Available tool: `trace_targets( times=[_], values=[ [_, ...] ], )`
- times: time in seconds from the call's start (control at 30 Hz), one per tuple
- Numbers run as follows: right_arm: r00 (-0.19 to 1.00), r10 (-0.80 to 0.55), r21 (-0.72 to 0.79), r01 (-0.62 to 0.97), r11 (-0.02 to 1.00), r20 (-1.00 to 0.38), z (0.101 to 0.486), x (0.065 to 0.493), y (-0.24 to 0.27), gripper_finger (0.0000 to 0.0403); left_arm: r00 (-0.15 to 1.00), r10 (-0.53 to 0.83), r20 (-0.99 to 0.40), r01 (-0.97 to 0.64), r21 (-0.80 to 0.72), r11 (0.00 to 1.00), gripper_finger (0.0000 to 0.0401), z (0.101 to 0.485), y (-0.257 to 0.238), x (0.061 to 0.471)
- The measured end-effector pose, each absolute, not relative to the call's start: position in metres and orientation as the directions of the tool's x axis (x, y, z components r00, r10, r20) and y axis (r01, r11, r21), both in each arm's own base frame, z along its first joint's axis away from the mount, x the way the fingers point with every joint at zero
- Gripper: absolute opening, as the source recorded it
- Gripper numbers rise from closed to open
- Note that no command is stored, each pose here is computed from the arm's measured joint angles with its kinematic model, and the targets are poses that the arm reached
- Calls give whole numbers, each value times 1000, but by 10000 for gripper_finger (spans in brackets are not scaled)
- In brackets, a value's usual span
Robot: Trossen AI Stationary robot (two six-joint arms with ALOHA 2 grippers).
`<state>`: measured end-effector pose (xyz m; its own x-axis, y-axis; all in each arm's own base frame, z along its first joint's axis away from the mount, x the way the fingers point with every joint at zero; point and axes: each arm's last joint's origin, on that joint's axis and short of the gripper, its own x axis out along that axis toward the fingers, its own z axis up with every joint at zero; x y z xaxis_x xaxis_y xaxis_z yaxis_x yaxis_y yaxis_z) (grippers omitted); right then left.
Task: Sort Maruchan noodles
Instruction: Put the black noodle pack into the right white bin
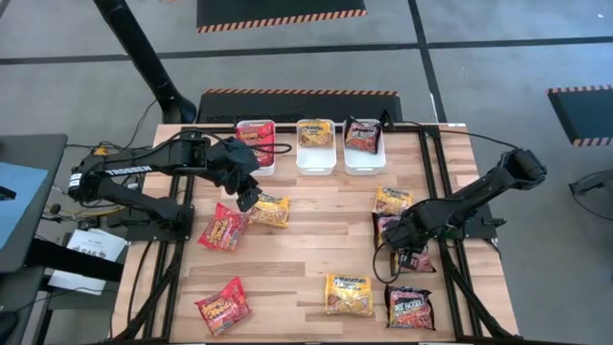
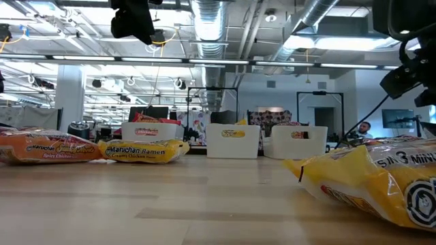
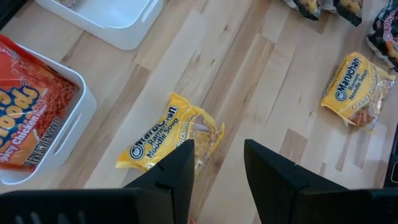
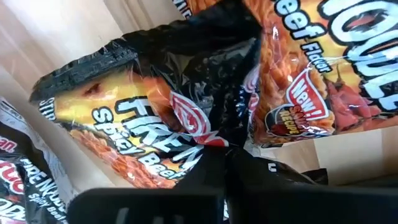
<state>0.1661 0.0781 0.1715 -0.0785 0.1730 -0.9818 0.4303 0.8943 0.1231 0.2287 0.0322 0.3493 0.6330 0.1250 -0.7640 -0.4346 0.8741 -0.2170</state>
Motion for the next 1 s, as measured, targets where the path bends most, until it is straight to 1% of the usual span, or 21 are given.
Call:
trace_targets(
  times=[0.27,0.47,0.67,0.87,1.0],
  values=[
    [-25,174,146,435,889,-984,199,179,84,4,633,125,-764,-435,-217,874,125,349,32,229],
    [21,108,107,417,903,-994,227,186,84,3,633,125,-764,-435,-217,874,125,349,32,229],
    [92,27,61,394,917,-995,257,194,78,3,633,125,-764,-434,-217,874,125,349,32,229],
    [177,-64,10,388,922,-982,285,206,58,3,633,125,-764,-435,-217,874,125,349,32,229],
    [226,-139,-39,398,916,-964,300,214,36,3,633,124,-764,-434,-217,874,125,349,32,229]
  ],
)
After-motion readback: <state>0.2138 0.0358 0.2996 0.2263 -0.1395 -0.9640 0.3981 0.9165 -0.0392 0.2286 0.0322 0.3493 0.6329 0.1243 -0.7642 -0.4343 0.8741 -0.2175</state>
